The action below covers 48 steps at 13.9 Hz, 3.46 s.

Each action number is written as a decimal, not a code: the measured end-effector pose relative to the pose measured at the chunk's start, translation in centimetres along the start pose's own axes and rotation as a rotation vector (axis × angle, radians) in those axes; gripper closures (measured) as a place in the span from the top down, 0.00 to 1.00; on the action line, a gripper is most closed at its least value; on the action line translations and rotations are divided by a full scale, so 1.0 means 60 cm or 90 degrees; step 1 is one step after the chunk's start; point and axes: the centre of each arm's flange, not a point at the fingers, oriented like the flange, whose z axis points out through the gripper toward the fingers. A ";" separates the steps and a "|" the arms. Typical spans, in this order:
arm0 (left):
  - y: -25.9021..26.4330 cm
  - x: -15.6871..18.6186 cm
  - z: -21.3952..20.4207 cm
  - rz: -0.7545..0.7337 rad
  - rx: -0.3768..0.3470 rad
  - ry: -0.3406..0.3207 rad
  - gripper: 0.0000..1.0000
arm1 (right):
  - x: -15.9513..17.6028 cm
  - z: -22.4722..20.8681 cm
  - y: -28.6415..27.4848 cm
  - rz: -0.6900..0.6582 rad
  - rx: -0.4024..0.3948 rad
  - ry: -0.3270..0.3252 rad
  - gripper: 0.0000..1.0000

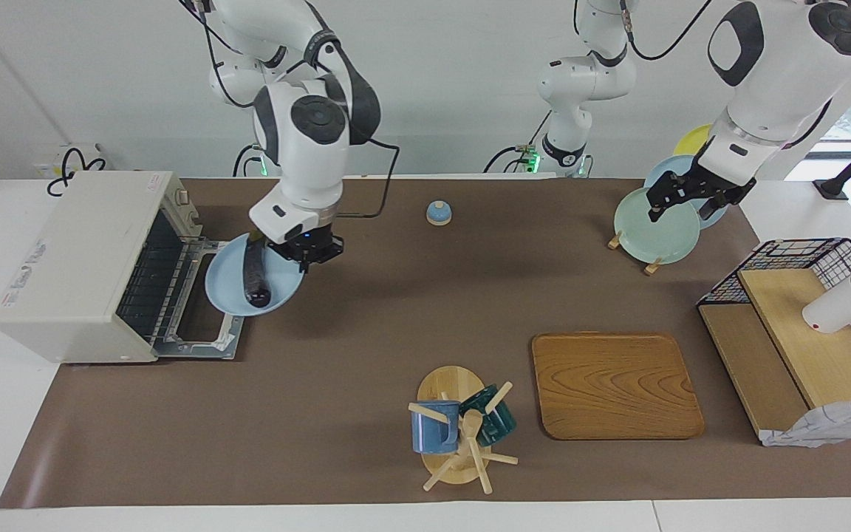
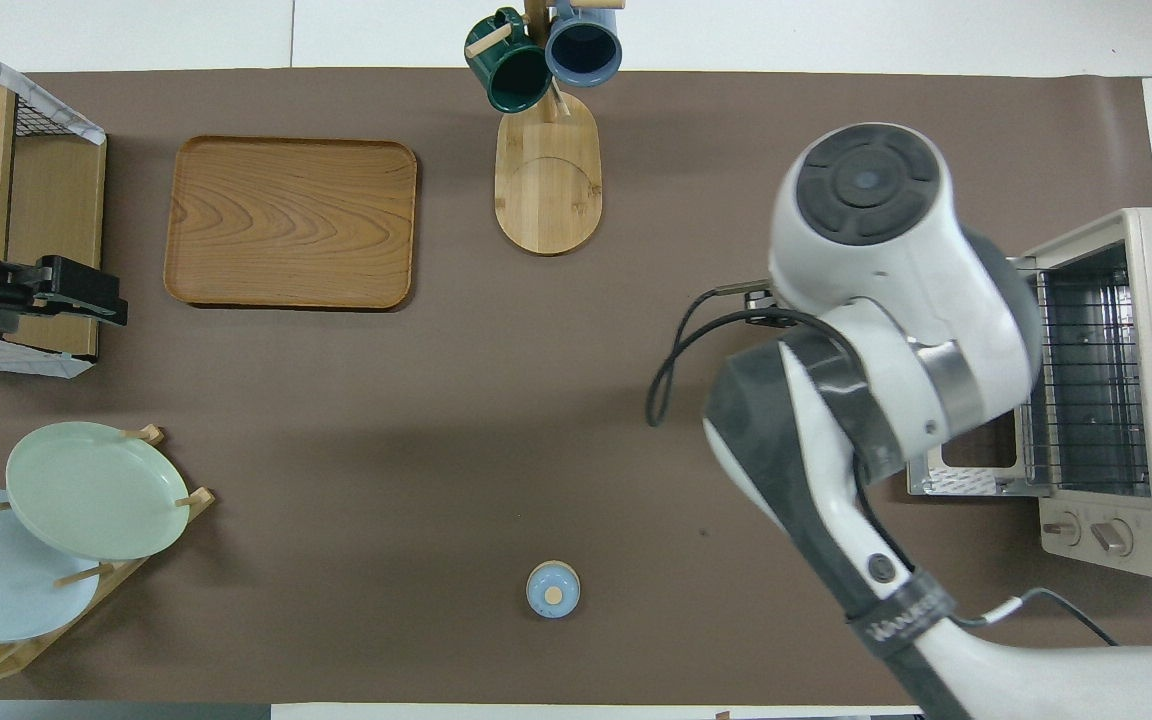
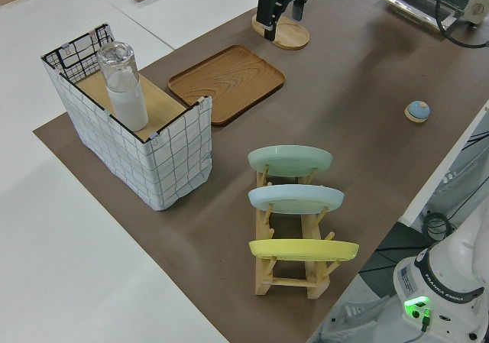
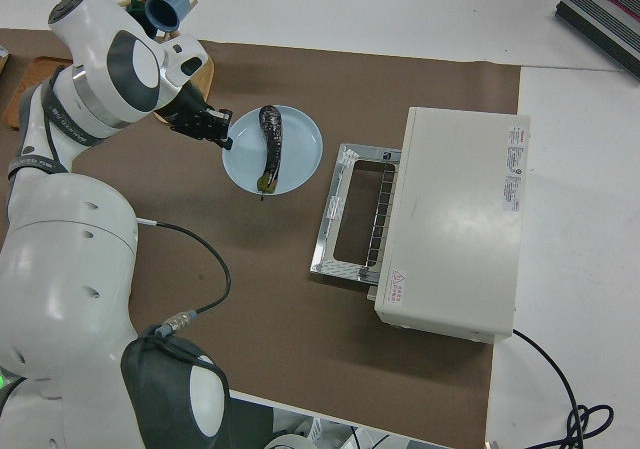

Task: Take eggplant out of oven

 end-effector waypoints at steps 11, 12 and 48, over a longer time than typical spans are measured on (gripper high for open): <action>-0.015 0.008 -0.006 -0.011 -0.001 0.026 1.00 | -0.030 0.022 -0.380 0.118 0.118 0.037 0.03; -0.019 0.008 -0.007 -0.013 -0.001 0.027 1.00 | -0.036 0.041 -0.394 0.122 0.131 0.045 0.03; 0.615 -0.221 0.411 -0.034 -0.070 0.081 1.00 | -0.042 0.365 0.208 0.106 -0.005 -0.026 0.01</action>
